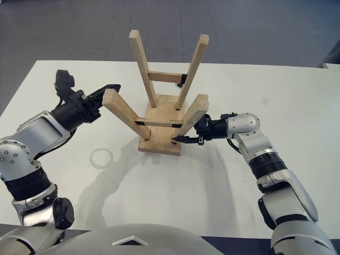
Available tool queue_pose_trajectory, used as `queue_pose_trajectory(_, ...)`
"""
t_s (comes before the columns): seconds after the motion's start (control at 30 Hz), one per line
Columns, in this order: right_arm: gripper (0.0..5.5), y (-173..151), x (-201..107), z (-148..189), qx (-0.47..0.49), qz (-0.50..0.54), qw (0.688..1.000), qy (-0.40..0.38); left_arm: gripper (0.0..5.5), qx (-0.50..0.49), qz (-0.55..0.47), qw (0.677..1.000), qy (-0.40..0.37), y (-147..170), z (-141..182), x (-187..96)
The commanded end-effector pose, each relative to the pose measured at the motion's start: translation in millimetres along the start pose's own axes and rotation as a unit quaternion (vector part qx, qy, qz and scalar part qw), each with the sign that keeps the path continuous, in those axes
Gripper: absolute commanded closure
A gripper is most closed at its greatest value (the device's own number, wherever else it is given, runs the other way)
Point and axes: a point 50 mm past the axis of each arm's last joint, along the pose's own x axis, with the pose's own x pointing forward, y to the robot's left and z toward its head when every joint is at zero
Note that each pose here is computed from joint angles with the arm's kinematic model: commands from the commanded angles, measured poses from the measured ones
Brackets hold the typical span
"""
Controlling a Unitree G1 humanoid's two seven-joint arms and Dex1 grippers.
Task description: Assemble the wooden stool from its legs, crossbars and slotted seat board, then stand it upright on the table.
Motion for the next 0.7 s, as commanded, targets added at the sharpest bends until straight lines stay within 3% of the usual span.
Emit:
queue_pose_trajectory(0.03,3.46,71.8,-6.4,-68.5,0.102,0.207,0.957,0.174,2.69,0.014,-0.024,1.000,-0.005,-0.7,18.6,0.4)
queue_pose_trajectory(0.2,3.46,75.4,-1.5,-69.3,0.080,0.208,0.965,0.141,2.69,0.019,-0.030,0.999,0.014,0.6,20.0,4.3)
queue_pose_trajectory(0.33,3.46,56.0,5.9,-66.7,0.057,0.155,0.977,0.133,2.69,0.026,-0.038,0.999,0.020,-3.4,20.3,6.2)
queue_pose_trajectory(0.57,1.74,29.4,4.7,-58.8,0.046,0.092,0.987,0.120,2.71,0.025,-0.038,0.999,0.018,-7.5,15.9,5.7)
queue_pose_trajectory(0.7,1.07,19.4,-5.4,-52.6,0.042,0.074,0.989,0.118,2.71,0.021,-0.032,0.999,0.009,-7.4,13.4,4.0)
